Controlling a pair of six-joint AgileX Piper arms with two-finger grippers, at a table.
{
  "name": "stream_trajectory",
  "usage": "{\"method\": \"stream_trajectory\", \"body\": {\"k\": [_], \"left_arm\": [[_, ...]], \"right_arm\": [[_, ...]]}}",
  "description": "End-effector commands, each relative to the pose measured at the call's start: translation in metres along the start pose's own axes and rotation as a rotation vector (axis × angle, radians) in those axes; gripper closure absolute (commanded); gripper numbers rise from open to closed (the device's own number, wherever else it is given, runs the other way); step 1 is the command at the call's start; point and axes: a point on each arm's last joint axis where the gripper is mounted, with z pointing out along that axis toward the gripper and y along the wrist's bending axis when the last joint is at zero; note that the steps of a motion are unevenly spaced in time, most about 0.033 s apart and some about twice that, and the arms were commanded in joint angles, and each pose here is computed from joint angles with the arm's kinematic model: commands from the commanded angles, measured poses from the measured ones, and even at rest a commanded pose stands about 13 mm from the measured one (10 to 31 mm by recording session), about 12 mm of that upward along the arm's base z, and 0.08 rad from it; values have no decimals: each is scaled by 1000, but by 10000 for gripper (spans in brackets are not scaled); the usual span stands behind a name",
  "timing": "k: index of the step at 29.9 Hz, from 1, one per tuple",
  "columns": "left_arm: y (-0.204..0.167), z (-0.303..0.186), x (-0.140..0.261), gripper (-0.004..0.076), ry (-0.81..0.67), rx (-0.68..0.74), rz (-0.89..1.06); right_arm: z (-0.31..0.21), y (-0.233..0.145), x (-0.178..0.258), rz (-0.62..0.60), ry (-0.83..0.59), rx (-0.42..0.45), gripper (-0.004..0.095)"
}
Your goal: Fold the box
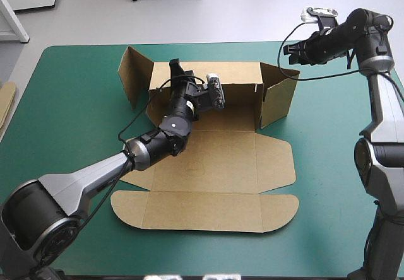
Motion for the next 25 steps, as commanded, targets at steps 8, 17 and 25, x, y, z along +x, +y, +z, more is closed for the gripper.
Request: {"method": "stream_trajectory", "body": {"k": [8,17,25], "left_arm": [[13,-5,-2,732,-14,-24,-75],[13,-5,-2,732,-15,-23,-75],[13,-5,-3,732,-17,-22,-75]], "right_arm": [[-16,10,7,-33,3,-43,562],[-31,20,32,-75,53,-78,562],[-30,27,47,-85,-51,-153,562]]}}
